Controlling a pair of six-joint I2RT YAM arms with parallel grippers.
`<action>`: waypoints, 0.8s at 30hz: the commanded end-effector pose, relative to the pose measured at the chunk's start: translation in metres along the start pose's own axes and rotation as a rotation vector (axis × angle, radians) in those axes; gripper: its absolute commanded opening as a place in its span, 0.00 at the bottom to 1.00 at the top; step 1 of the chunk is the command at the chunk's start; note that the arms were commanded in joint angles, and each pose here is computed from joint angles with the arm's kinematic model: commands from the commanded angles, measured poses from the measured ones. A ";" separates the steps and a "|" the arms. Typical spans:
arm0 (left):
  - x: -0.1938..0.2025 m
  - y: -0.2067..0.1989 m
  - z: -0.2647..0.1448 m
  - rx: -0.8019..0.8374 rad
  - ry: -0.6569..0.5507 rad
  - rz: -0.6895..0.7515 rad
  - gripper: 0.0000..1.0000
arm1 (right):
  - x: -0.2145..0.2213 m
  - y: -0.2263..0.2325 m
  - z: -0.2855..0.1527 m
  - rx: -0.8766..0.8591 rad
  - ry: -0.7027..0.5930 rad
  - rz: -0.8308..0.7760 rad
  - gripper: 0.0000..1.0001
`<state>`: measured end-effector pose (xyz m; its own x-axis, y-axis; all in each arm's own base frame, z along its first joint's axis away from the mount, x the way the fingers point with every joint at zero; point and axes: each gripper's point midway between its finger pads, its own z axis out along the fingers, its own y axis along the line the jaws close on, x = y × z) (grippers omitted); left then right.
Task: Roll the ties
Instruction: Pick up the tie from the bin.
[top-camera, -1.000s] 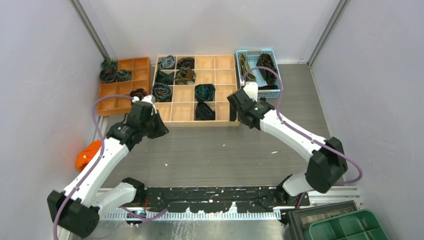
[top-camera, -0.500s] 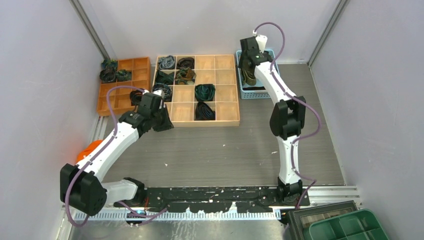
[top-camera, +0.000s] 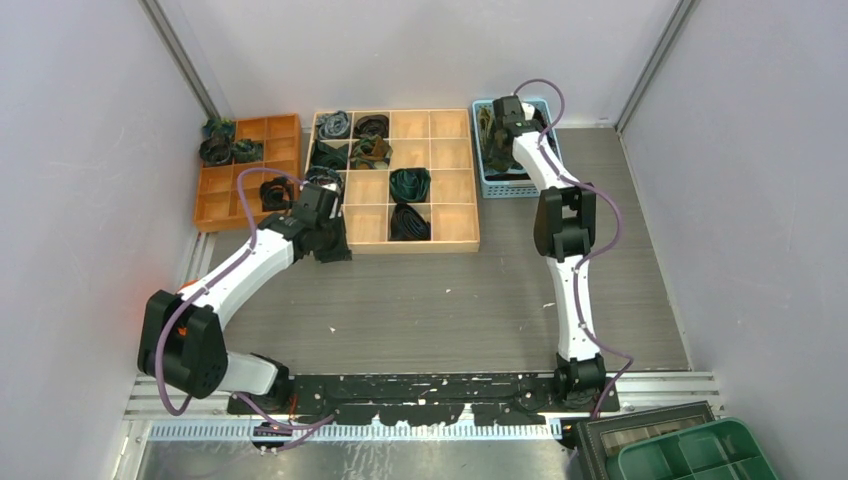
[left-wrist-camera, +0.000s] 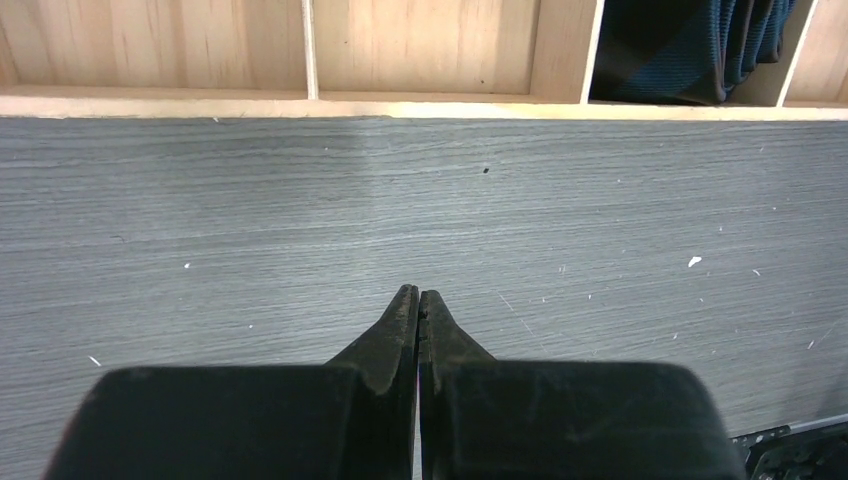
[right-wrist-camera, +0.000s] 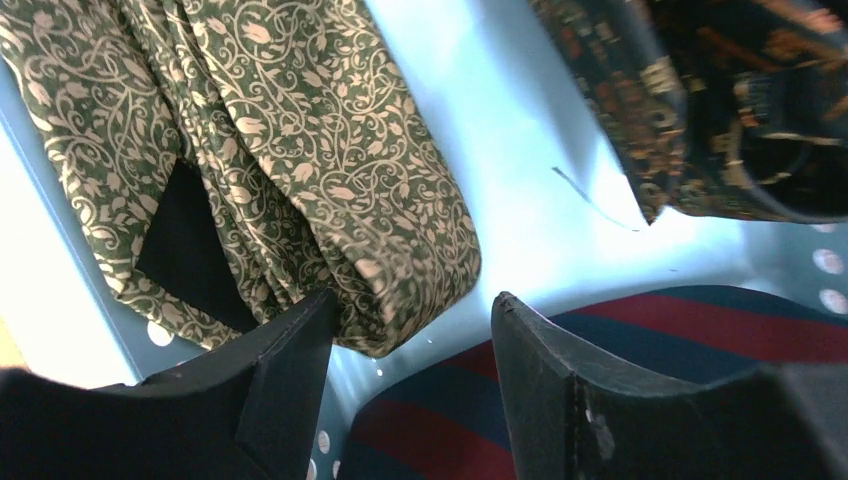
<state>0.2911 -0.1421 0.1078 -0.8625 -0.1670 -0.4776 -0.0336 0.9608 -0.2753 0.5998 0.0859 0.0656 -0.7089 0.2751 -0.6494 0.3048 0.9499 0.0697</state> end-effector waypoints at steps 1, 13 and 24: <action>-0.024 -0.012 -0.001 0.041 -0.066 0.004 0.00 | -0.013 0.023 -0.001 -0.092 -0.027 0.026 0.64; -0.022 -0.013 -0.002 0.044 -0.057 -0.005 0.00 | -0.057 0.027 -0.020 -0.158 -0.145 0.099 0.01; -0.024 -0.020 -0.028 0.098 -0.113 -0.036 0.00 | -0.145 0.019 -0.203 -0.321 -0.418 0.132 0.01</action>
<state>0.2942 -0.1458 0.1172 -0.8460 -0.1877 -0.4991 -0.0310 0.9517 -0.3053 0.6058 0.0960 0.1516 -0.5934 0.3443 -0.7276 0.2444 0.9383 0.2446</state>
